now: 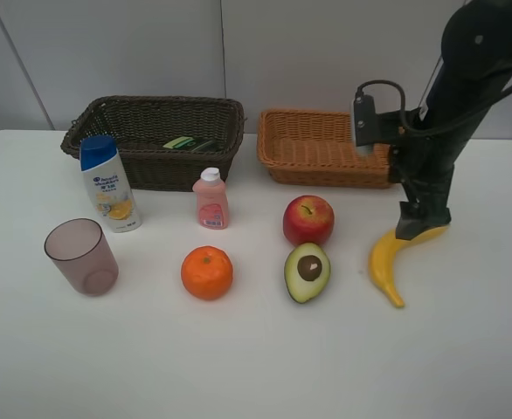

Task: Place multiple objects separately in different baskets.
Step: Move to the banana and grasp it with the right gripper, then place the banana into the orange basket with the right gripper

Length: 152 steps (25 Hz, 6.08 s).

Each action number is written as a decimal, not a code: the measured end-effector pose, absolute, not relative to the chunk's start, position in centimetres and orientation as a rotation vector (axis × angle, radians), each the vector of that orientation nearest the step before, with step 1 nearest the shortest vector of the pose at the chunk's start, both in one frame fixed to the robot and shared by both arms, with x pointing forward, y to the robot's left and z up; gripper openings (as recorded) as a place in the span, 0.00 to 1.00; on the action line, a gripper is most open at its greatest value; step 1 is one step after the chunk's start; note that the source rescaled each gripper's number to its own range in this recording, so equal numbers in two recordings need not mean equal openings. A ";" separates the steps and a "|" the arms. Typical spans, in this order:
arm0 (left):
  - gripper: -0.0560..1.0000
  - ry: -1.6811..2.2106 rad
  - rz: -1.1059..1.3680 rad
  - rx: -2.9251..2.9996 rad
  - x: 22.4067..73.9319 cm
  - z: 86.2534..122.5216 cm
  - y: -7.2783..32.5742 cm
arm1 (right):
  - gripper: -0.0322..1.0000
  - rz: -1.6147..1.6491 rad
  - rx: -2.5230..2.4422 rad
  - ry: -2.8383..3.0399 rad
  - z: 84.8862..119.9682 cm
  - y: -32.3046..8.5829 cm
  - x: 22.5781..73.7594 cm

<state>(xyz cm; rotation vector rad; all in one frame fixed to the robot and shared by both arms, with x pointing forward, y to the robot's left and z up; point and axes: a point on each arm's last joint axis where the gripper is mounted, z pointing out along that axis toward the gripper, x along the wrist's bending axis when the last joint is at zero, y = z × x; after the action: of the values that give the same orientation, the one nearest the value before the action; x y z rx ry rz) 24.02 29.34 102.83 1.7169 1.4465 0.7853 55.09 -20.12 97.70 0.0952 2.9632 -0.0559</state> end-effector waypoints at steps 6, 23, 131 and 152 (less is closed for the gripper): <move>1.00 1.447 0.785 1.717 24.0 102.8 29.3 | 0.97 -0.046 -0.030 2.929 96.3 -21.5 55.1; 1.00 1.447 0.785 1.717 24.0 102.8 29.3 | 0.97 -0.138 -0.134 2.927 91.3 -22.5 57.2; 1.00 1.447 0.785 1.717 24.0 102.8 29.3 | 0.03 0.169 0.118 2.483 94.9 -18.8 70.8; 1.00 1.447 0.785 1.717 24.0 102.8 29.3 | 0.53 0.211 0.186 2.457 94.8 -19.5 71.2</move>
<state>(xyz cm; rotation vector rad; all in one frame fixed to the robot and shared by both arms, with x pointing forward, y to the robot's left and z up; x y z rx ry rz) 24.02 29.34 102.83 1.7169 1.4465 0.7853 71.20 -19.53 94.83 0.1861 2.4574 0.2110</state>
